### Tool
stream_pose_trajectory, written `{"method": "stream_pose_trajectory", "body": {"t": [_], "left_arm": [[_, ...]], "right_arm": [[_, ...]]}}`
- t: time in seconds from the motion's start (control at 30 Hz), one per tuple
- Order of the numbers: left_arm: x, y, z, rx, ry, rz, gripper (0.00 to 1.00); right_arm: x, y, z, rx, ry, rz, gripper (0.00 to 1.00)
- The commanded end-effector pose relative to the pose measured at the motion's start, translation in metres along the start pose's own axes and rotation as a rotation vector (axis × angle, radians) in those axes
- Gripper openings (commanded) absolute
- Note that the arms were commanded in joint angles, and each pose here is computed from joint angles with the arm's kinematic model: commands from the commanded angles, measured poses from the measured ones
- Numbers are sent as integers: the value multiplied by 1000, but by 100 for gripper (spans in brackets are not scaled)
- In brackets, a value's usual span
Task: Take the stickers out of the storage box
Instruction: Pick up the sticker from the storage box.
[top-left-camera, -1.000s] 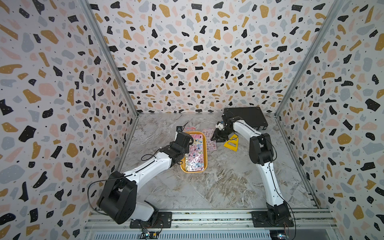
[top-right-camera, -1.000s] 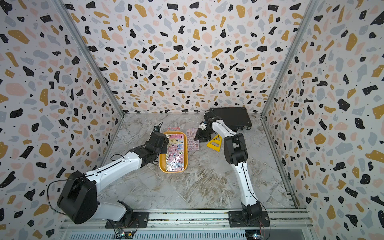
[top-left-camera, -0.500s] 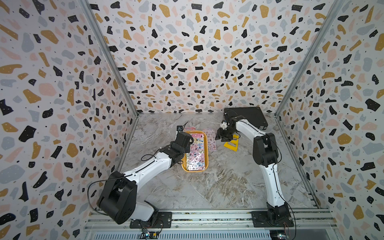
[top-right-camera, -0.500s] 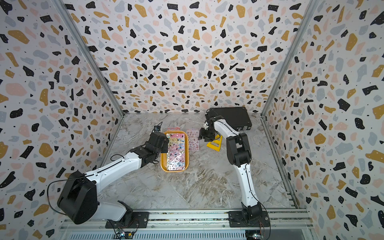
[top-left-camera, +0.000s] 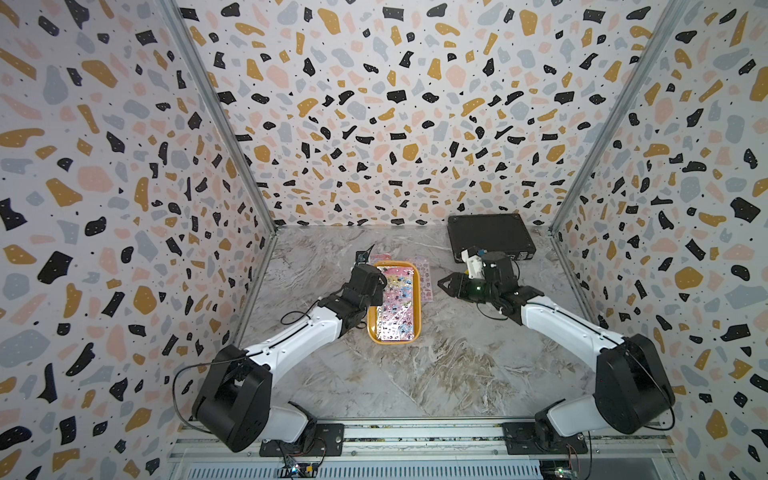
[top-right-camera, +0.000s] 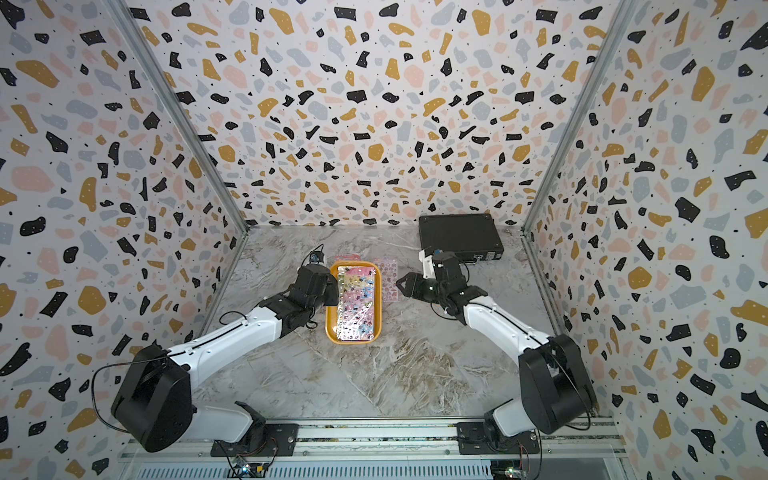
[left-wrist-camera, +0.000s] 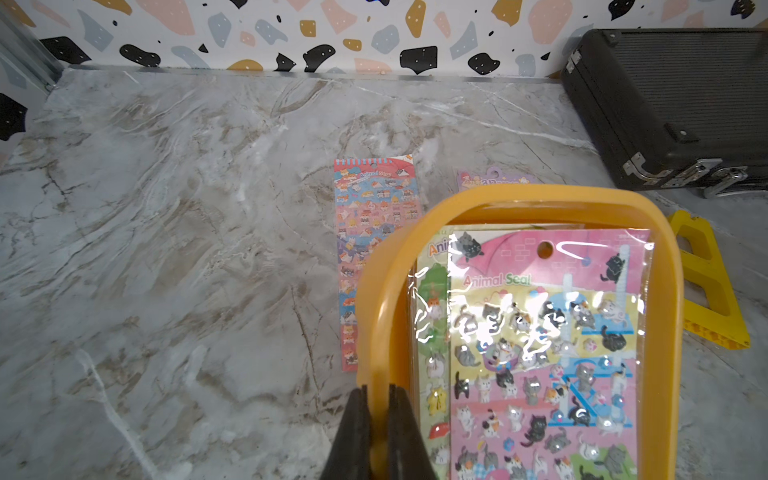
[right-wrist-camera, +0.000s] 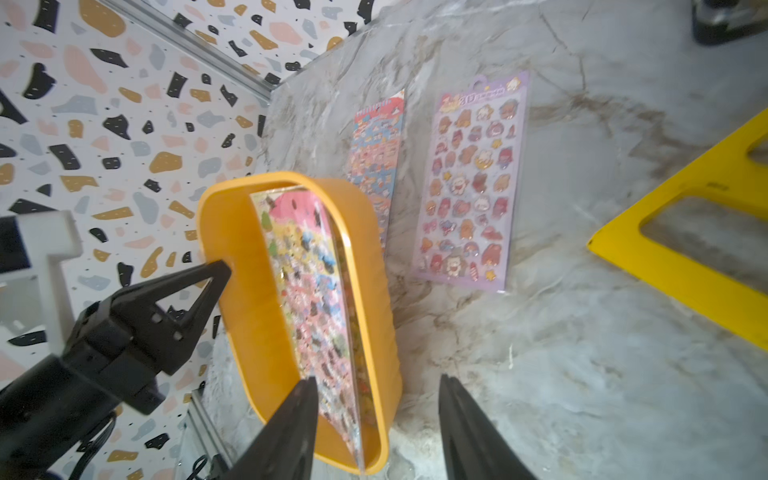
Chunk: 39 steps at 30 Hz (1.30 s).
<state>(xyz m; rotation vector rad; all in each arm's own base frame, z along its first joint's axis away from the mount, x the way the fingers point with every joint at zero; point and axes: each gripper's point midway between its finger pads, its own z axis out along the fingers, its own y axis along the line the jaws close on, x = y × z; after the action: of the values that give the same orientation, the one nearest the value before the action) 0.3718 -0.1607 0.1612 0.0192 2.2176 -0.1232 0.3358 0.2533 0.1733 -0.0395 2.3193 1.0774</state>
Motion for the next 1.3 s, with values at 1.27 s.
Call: {"method": "stream_pose_trajectory", "body": {"t": [1.27], "left_arm": [[-17,-32,-7,89,-76,32,0]], "right_arm": [[102,17,64,155,211,-106,51]]}}
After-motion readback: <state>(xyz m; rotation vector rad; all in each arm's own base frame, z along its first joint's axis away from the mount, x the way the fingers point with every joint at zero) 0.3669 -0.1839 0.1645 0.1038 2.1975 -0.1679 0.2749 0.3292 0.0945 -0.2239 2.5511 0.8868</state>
